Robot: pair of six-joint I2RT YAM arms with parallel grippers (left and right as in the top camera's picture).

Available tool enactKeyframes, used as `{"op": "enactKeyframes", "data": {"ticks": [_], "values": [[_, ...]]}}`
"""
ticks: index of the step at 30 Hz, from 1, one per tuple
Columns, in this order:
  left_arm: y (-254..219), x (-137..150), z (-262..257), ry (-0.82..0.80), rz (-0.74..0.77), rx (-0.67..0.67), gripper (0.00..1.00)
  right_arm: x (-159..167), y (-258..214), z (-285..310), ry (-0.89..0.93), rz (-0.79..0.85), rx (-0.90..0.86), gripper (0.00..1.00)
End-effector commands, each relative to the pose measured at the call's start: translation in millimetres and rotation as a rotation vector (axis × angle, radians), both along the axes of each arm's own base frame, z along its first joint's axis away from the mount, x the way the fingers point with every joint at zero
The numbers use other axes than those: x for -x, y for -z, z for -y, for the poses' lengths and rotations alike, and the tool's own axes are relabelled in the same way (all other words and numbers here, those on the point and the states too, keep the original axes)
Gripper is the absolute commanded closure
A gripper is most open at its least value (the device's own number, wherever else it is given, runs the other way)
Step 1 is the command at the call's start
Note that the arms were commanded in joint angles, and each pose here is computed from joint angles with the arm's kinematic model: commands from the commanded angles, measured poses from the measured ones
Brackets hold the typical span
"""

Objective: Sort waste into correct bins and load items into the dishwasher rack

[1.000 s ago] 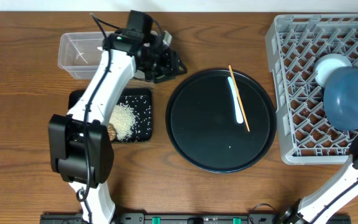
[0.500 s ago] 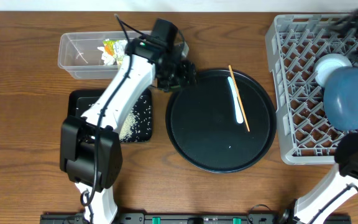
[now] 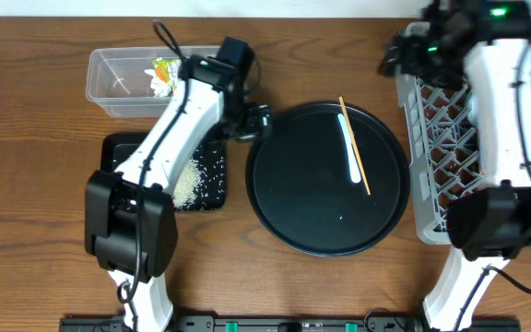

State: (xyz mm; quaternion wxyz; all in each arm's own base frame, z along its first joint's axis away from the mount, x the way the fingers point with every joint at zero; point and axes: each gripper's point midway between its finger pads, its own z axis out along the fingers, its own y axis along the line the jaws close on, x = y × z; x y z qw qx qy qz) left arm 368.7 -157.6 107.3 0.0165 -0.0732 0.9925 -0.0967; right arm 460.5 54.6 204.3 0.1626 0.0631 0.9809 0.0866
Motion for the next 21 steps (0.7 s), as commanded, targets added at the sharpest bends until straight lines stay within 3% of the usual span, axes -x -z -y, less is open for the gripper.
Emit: {"op": "enactKeyframes", "data": {"ticks": [1,9,14,21], "values": [[-6.8,-4.3,-21.2,-0.040,0.026,-0.074,0.02,0.5,20.3,-3.3,-0.025,-0.006,0.121,0.01],[-4.6,9.1,-34.6,-0.045,-0.027,-0.134,0.02,0.0,80.9,-43.4,-0.121,-0.024,0.014,0.02],[-3.2,9.1,-34.5,-0.045,-0.027,-0.134,0.02,8.3,110.6,-52.6,-0.174,-0.044,-0.005,0.12],[6.4,13.9,-35.8,-0.044,-0.045,-0.140,0.02,22.8,148.5,-59.6,-0.229,-0.065,0.013,0.17]]}}
